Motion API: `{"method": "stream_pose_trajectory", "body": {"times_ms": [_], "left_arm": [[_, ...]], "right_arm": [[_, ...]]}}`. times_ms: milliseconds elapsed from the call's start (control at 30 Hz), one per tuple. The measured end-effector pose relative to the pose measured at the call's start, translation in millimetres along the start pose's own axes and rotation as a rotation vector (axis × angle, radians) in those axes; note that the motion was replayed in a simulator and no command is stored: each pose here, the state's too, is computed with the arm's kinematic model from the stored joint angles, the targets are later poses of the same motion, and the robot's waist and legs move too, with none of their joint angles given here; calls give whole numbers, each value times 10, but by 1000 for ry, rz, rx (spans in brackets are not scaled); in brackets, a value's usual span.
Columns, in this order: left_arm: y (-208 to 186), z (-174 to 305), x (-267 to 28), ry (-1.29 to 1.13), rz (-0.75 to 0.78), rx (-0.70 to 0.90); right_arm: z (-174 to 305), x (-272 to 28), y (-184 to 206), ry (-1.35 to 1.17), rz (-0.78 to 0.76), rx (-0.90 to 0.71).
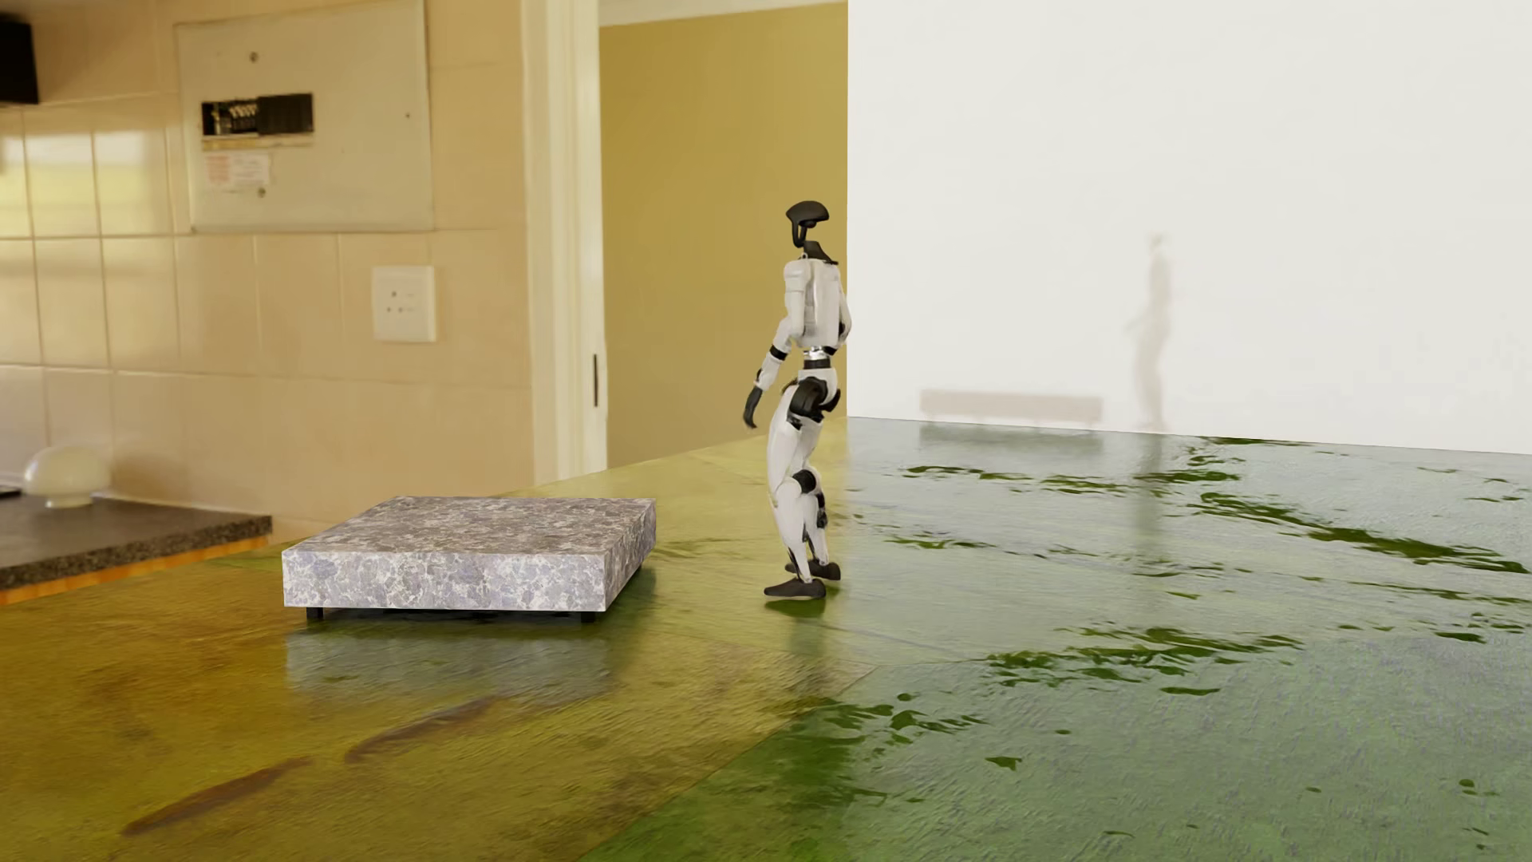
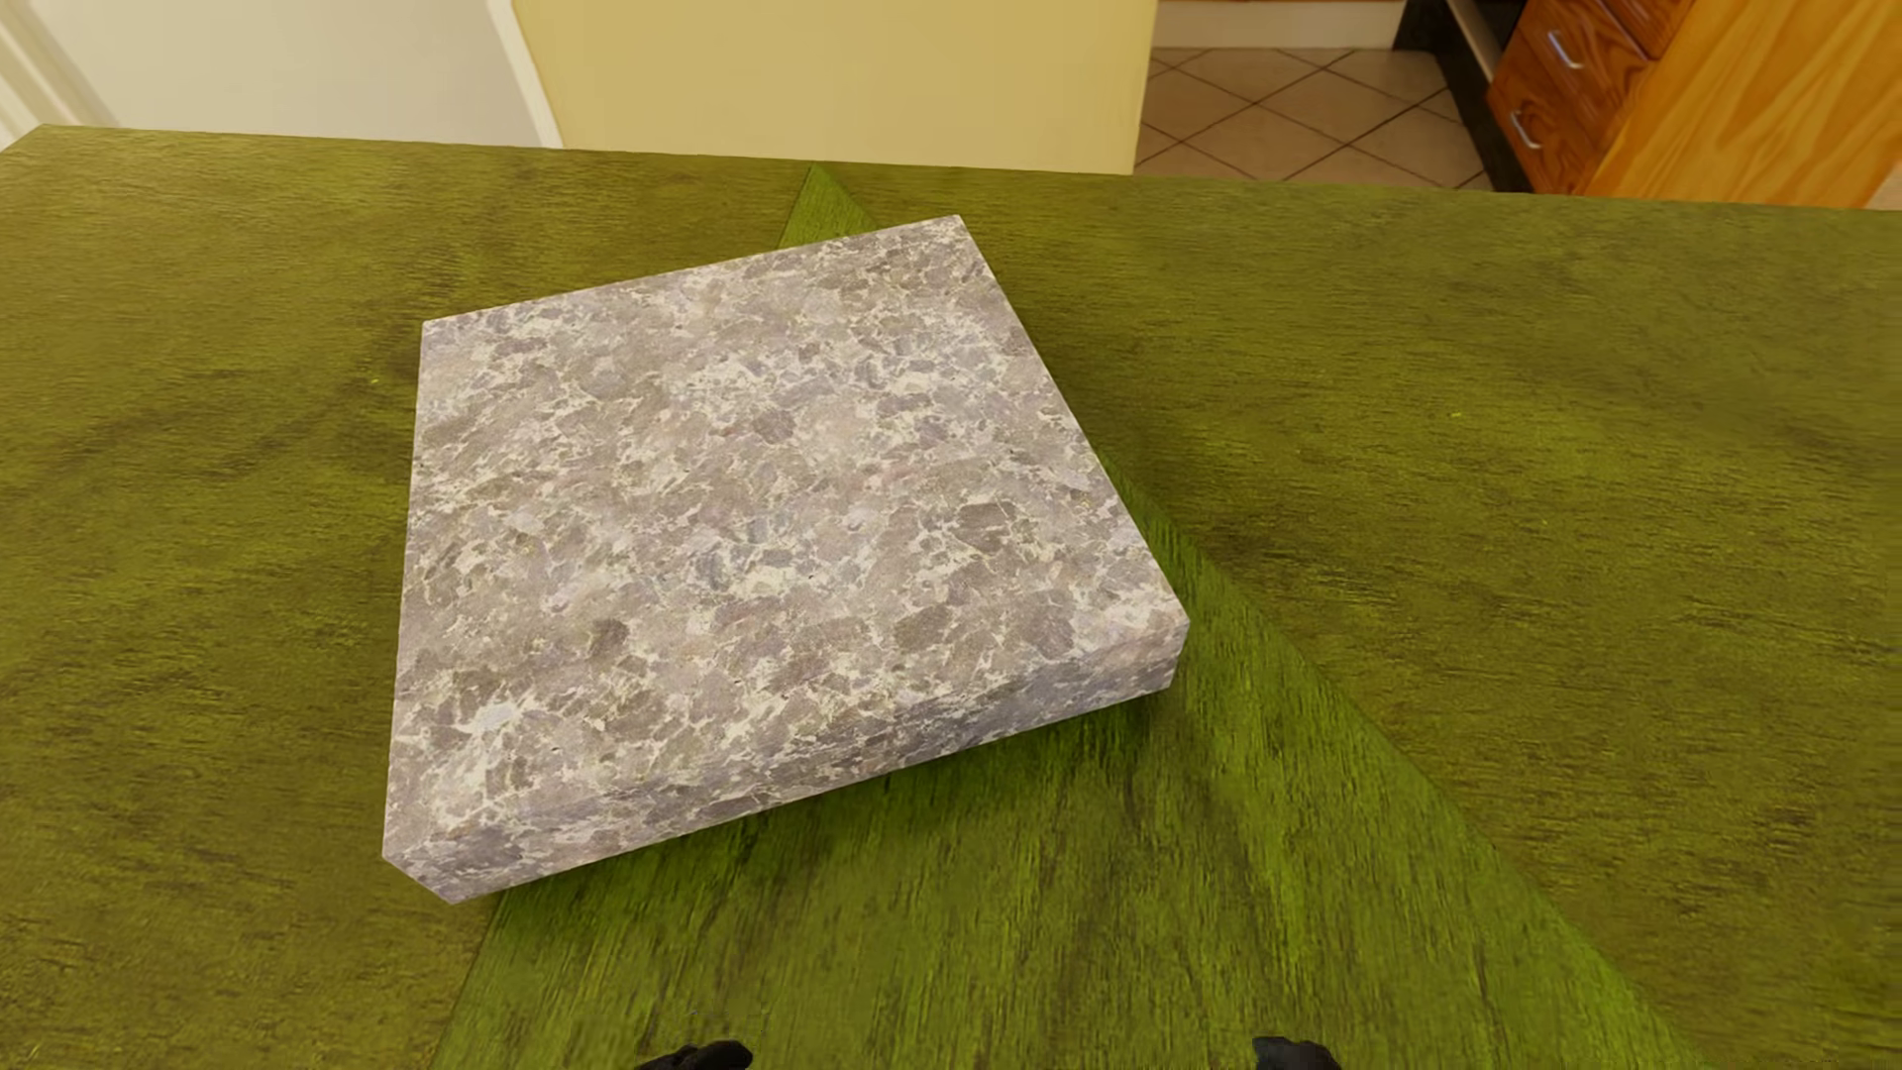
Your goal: Go to the coffeetable
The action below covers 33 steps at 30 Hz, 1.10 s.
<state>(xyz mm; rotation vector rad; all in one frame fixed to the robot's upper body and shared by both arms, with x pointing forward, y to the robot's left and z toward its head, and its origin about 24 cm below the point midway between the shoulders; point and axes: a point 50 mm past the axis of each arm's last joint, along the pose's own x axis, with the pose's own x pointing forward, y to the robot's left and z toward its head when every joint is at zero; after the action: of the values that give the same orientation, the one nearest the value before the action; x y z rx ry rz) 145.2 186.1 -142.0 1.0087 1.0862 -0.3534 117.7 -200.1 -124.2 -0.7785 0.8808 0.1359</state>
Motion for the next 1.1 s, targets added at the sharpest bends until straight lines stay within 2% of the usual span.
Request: {"method": "stream_pose_trajectory", "body": {"times_ms": [133, 267, 400, 500, 600, 667, 733, 933, 1100], "left_arm": [[-417, -335, -72, 87, -183, 18], [-509, -420, -120, 95, -155, -23], [-413, -242, -111, 11, -104, -32], [-266, -64, -105, -73, -35, -39], [-117, 99, -99, -137, 7, -23], [-45, 184, -91, -150, 42, -38], [-69, 201, -75, -126, 32, -41], [-233, 149, -103, -116, -44, -6], [-287, 43, -112, -71, -15, -112]], "right_arm": [[-32, -24, -27, -3, -13, 6], [-381, -116, 141, 152, 63, -12], [-693, -222, 313, 306, 186, -79], [-756, -254, 328, 329, 202, -79], [-642, -172, 245, 287, 178, -66], [-524, -84, 126, 263, 93, -34], [-395, -16, 71, 236, 35, -7], [75, 84, -39, 22, -2, 8], [108, 42, -60, -31, -18, -2]]}}
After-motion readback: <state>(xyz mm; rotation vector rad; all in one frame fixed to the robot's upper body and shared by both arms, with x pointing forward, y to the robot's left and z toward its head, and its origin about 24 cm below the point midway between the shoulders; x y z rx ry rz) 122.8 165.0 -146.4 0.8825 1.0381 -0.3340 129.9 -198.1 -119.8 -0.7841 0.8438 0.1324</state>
